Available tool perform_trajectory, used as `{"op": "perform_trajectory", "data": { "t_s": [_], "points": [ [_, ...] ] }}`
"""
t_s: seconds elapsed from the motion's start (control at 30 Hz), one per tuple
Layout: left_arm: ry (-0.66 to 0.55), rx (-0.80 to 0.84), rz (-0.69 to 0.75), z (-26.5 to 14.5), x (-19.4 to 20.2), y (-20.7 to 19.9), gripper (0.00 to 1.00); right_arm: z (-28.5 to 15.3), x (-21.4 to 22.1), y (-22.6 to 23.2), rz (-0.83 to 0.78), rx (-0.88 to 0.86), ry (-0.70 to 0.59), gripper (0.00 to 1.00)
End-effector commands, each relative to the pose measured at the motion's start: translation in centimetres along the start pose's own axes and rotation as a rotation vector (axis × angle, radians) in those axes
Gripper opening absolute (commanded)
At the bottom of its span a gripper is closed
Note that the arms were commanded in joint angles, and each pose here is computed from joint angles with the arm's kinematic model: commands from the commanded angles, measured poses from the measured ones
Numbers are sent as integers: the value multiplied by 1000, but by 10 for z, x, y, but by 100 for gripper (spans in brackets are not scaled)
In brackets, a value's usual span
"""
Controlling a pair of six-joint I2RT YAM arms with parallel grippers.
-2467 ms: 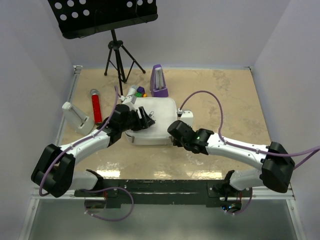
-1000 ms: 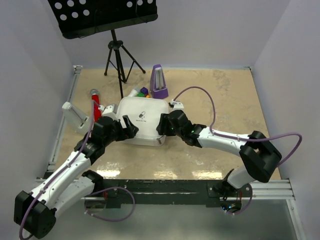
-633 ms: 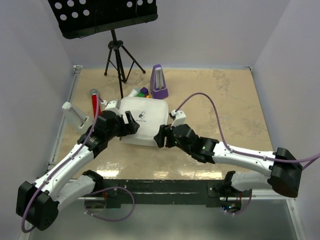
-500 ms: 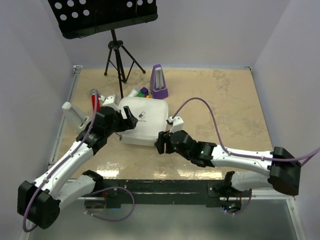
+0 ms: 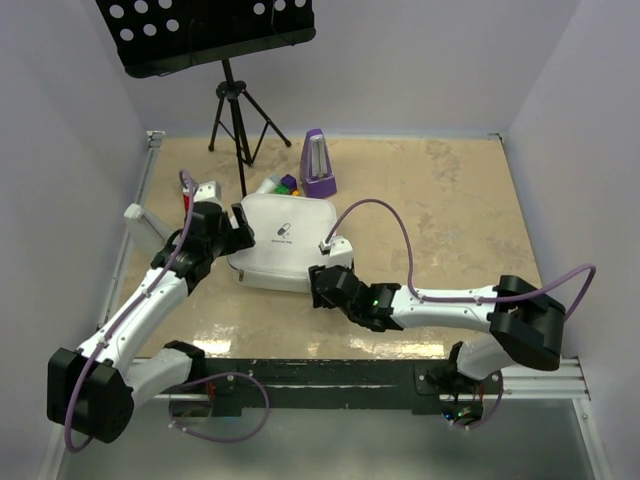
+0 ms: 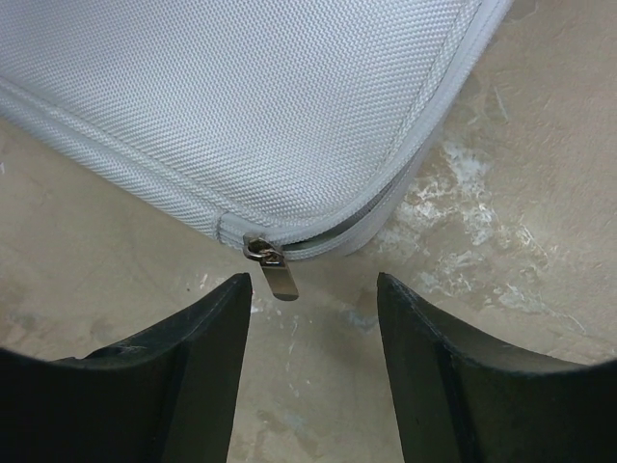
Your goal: Organize the medicine kit
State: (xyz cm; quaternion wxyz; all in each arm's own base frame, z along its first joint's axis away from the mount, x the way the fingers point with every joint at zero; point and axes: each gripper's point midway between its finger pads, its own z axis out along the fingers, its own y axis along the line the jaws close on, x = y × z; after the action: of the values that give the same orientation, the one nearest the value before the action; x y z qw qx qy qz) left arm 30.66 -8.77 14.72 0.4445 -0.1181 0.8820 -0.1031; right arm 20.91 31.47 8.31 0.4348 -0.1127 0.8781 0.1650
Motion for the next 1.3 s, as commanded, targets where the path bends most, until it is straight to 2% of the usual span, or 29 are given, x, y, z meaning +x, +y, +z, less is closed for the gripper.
{"op": "perform_trajectory", "data": {
  "t_s": [0.0,0.23,0.73,1.13,1.27],
  "points": [
    [-30,29,2,-1,-11,-6,85,-2,-32,10,43,7,-100,58],
    [-11,44,11,3,-5,-9,84,7,-23,11,11,9,-77,55],
    [13,89,11,3,6,-13,81,18,-24,10,-39,-3,-94,42],
    [8,125,-5,-5,6,-18,79,17,-21,2,-27,9,-88,15],
    [10,149,-44,-12,9,-21,77,14,-21,1,-35,13,-84,0]
  ]
}}
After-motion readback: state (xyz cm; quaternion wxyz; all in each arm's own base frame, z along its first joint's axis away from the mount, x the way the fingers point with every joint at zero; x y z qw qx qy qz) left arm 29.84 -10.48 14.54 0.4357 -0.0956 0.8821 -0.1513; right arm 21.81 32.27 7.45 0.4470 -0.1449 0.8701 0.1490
